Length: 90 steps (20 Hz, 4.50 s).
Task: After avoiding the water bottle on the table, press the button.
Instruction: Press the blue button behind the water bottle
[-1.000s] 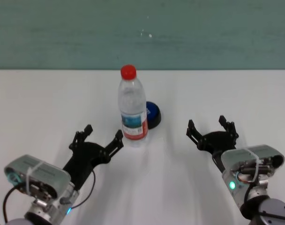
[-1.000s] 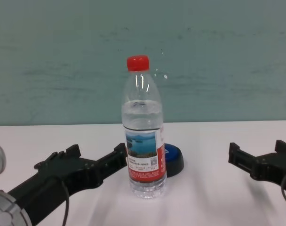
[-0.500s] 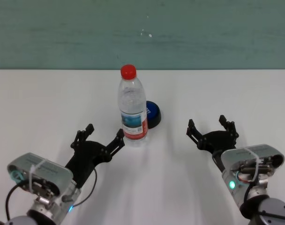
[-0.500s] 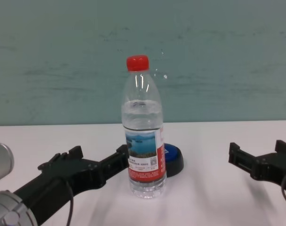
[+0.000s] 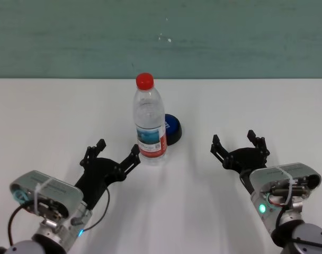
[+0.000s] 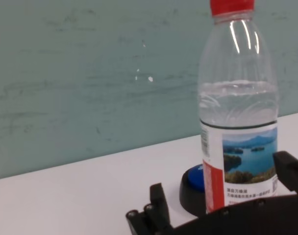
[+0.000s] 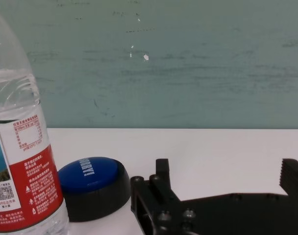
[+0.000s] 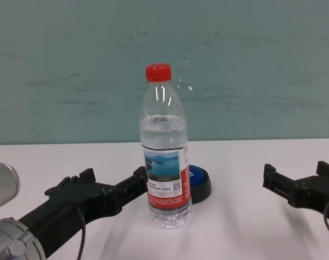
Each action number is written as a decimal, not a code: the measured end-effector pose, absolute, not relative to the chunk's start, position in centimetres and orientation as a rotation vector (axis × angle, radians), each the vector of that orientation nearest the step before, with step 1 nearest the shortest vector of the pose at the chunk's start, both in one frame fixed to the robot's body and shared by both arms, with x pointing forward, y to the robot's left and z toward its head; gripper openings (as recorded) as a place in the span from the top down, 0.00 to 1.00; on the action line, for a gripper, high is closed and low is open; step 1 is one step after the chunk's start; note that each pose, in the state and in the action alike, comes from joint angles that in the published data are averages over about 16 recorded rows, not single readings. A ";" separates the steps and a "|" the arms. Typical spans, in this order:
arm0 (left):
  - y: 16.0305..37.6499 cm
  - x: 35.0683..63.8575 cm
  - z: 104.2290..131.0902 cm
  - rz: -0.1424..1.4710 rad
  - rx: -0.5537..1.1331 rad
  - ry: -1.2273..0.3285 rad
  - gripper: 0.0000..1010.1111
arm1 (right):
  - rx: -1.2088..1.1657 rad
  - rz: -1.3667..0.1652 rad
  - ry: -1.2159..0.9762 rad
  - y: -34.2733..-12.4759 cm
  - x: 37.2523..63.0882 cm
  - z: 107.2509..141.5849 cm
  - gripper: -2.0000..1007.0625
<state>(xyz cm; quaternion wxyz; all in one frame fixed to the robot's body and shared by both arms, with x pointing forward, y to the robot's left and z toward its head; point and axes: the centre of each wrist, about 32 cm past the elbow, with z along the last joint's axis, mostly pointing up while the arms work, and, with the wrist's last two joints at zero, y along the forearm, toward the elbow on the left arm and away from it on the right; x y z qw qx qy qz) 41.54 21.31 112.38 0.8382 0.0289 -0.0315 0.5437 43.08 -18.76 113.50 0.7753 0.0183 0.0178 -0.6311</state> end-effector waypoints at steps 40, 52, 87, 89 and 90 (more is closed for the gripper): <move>24.8 42.1 113.3 1.245 0.045 -0.106 0.00 | 0.040 -1.366 0.039 -18.8 43.1 113.5 0.00; 25.3 44.5 113.3 1.256 0.056 -0.122 0.00 | 0.040 -1.366 0.039 -18.8 43.1 113.5 0.00; 24.3 50.6 113.6 1.245 0.055 -0.120 0.00 | 0.040 -1.366 0.039 -18.8 43.1 113.5 0.00; 24.3 50.8 113.5 1.246 0.056 -0.121 0.00 | 0.040 -1.366 0.039 -18.8 43.1 113.5 0.00; 24.3 50.9 113.5 1.246 0.056 -0.121 0.00 | 0.040 -1.366 0.039 -18.8 43.1 113.5 0.00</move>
